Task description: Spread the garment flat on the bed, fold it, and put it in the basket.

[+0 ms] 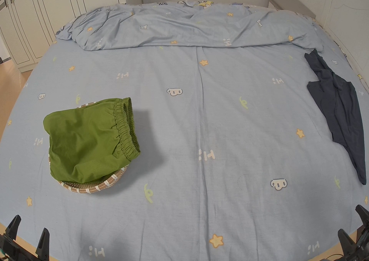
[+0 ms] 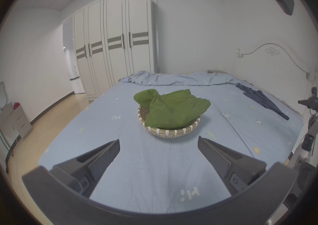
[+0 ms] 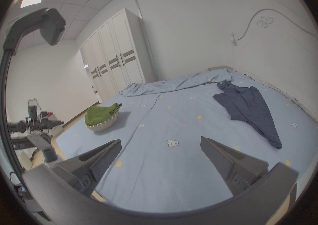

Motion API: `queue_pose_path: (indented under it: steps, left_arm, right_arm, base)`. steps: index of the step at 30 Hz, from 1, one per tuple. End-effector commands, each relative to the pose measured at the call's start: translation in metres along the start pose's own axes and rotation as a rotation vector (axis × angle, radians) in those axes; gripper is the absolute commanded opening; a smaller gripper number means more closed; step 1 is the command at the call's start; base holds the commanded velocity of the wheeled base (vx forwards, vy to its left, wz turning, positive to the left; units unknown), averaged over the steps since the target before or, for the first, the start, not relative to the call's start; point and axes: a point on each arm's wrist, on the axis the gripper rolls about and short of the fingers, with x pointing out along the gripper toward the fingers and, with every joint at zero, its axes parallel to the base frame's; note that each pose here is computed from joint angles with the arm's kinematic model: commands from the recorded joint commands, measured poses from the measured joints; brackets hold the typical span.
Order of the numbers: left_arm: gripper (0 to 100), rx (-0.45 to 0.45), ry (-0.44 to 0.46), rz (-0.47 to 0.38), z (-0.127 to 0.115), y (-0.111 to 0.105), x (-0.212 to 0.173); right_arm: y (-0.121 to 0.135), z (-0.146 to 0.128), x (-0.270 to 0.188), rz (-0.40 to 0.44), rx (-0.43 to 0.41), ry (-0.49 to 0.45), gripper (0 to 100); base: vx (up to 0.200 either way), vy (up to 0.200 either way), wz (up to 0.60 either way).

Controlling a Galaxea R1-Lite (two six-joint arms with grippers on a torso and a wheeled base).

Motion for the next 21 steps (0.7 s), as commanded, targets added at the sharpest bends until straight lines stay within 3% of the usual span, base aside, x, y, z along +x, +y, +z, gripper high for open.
queue_pose_path:
  steps: [1,2,3,4,8,21]
  left_arm:
    - [100,0.013,-0.036,-0.011,-0.0068,-0.0004,-0.0018]
    - [100,0.010,-0.035,-0.011,-0.0069,-0.0003,-0.0018]
    - [100,0.007,-0.035,-0.012,-0.0069,-0.0003,-0.0018]
    - [100,-0.005,-0.036,-0.010,-0.0068,-0.0003,-0.0018]
    - [100,-0.027,-0.036,-0.012,-0.0068,-0.0003,-0.0018]
    - [100,-0.027,-0.036,-0.012,-0.0068,-0.0003,-0.0018]
  right_arm:
    - [-0.0019,-0.0034,0.0007,-0.127,0.020,-0.067,100]
    - [-0.0061,-0.0050,0.0018,-0.283,-0.012,-0.100,100]
    - [-0.0087,-0.0074,0.0022,-0.379,-0.041,-0.099,100]
    - [-0.0096,-0.0089,0.0020,-0.417,-0.051,-0.088,100]
    - [-0.0081,-0.0119,0.0027,-0.329,-0.080,-0.051,100]
    - [-0.0082,-0.0124,0.0027,-0.333,-0.077,-0.052,100]
  base:
    - [0.000,0.000,0.00]
    - [0.000,0.000,0.00]
    - [0.000,0.000,0.00]
    - [0.000,0.000,0.00]
    - [0.000,0.000,0.00]
    - [0.000,0.000,0.00]
